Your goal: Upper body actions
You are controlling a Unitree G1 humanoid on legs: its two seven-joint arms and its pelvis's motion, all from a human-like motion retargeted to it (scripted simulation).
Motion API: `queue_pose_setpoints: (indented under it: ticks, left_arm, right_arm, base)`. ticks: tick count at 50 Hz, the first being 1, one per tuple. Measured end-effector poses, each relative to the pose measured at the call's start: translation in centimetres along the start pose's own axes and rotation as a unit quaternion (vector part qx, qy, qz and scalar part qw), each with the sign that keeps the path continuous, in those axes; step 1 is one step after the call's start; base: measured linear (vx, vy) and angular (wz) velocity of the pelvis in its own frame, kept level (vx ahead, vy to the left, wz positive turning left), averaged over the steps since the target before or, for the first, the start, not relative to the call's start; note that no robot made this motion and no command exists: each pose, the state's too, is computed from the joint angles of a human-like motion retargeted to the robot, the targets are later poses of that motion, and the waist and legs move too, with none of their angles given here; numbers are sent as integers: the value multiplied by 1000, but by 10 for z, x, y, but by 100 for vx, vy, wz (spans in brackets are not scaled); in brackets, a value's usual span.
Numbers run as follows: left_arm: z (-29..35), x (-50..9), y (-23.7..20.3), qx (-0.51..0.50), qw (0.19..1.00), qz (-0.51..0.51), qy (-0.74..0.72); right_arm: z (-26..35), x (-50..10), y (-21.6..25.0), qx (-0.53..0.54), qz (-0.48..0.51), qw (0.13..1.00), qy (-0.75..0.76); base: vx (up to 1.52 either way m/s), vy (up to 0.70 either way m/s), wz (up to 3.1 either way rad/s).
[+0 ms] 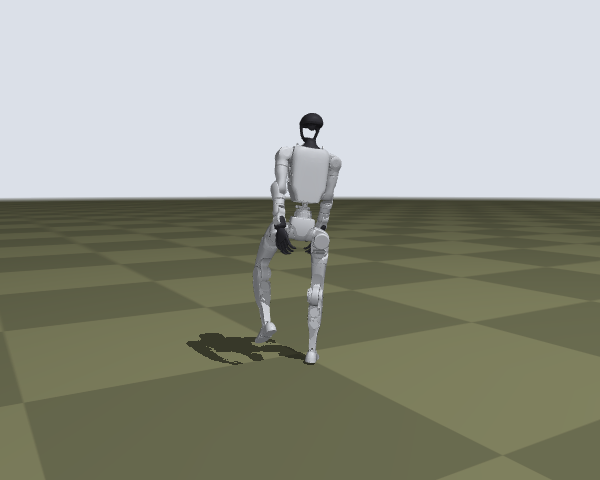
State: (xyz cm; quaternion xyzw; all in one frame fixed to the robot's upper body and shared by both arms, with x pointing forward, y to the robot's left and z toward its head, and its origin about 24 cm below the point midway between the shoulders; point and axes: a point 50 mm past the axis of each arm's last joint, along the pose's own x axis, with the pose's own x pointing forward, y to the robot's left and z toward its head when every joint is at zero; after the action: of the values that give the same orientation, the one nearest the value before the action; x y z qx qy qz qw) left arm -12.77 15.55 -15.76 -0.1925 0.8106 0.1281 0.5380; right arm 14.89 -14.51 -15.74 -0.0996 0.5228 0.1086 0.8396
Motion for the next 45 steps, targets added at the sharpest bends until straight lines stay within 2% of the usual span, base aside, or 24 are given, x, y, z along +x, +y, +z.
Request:
queue_pose_setpoints:
  ticks: [5, 12, 20, 30, 35, 41, 45]
  left_arm:
    - [-31, 0, 12, 45, 997, -14, 55]
    - [-19, -4, 26, 65, 997, 16, 44]
    - [24, -7, 21, 29, 999, 28, -35]
    - [95, -22, 9, 102, 981, 44, -159]
    - [90, -22, 17, 102, 983, 74, -134]
    - [77, -22, 18, 81, 993, 57, -66]
    - [98, -27, 8, 117, 988, 65, -83]
  right_arm:
    - [67, 2, 9, -31, 20, 993, -116]
    - [81, 1, 13, -83, 32, 986, -140]
    - [18, 1, 25, -48, 50, 996, -58]
    - [-37, -6, 15, -25, 32, 999, 27]
    - [-64, -13, 4, -48, 17, 996, 69]
    - [-115, -32, -9, -58, -1, 985, 163]
    - [-147, -47, -11, -59, 7, 977, 205]
  base:
    - [-6, 5, -33]
    - [1, 0, 20]
    - [15, -1, 39]
    - [19, -6, 24]
    - [33, -8, -2]
    - [39, -3, -18]
    - [38, -4, -8]
